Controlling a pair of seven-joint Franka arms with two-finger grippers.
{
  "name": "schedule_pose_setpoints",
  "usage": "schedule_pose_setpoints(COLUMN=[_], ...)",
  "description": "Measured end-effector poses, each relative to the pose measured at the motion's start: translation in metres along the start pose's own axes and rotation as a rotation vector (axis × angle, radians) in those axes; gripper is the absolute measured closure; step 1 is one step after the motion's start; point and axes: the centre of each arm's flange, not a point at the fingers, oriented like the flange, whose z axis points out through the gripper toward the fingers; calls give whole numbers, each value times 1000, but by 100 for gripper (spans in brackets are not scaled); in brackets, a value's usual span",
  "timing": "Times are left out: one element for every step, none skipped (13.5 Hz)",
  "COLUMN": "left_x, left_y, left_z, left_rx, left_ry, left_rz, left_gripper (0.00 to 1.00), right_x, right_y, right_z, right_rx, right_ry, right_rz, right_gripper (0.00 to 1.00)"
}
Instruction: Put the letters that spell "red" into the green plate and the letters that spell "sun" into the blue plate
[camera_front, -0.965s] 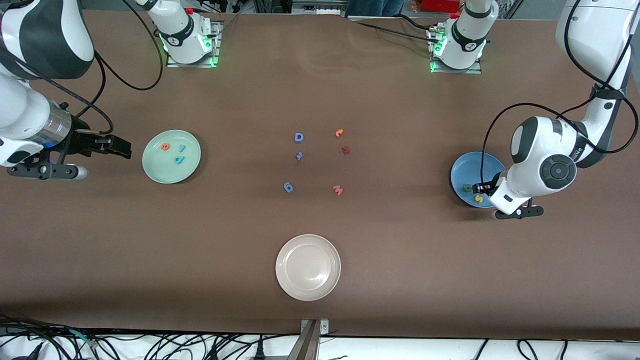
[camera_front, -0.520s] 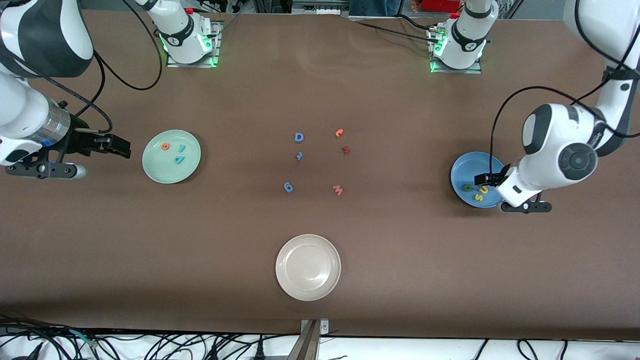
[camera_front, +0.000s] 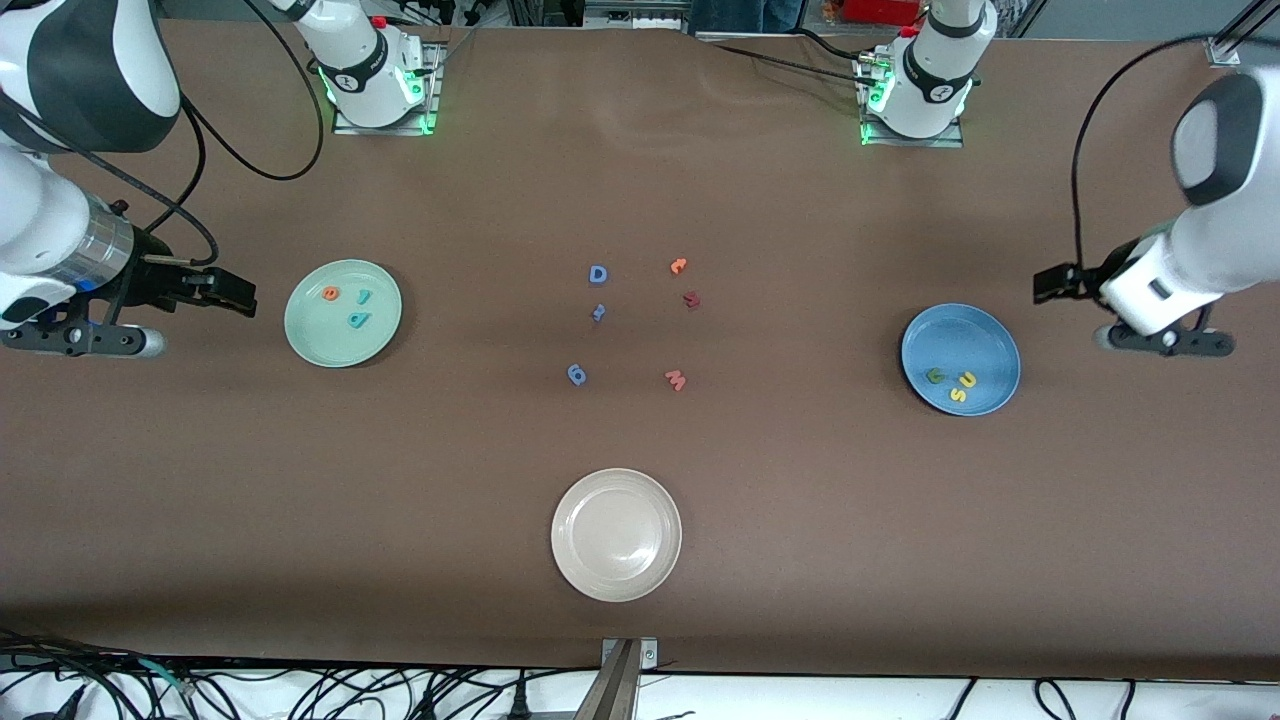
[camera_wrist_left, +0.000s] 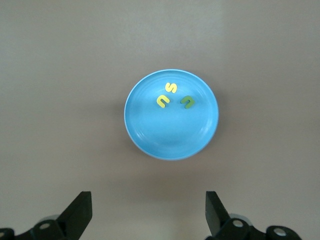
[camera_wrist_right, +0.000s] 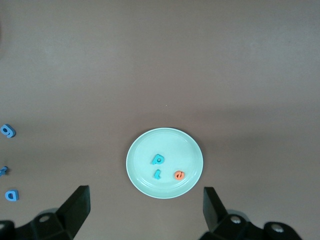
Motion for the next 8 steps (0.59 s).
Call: schedule_pose_setpoints(left_x=[-5, -7, -10, -12, -13, -13, -11, -8], left_y=[6, 10, 12, 11, 10, 9, 8, 7], left_z=[-29, -54, -75, -89, -97, -98, -96, -93], left_rx=[6, 10, 11, 12, 12, 11, 11, 8], left_ry=[27, 57, 79, 92, 99, 100, 96, 89], left_rz=[-11, -37, -56, -64, -66, -62, -55, -52], left_gripper=[0, 0, 0, 0, 0, 0, 0, 0], right_x=[0, 0, 0, 0, 0, 0, 0, 0], right_y=[1, 1, 1, 1, 1, 1, 1, 1], right_z=[0, -1, -1, -1, -1, -1, -1, -1], right_rx=[0, 0, 0, 0, 0, 0, 0, 0], right_ry=[1, 2, 2, 2, 2, 2, 2, 2], right_rz=[2, 2, 2, 2, 2, 2, 2, 2], right_gripper=[0, 0, 0, 0, 0, 0, 0, 0])
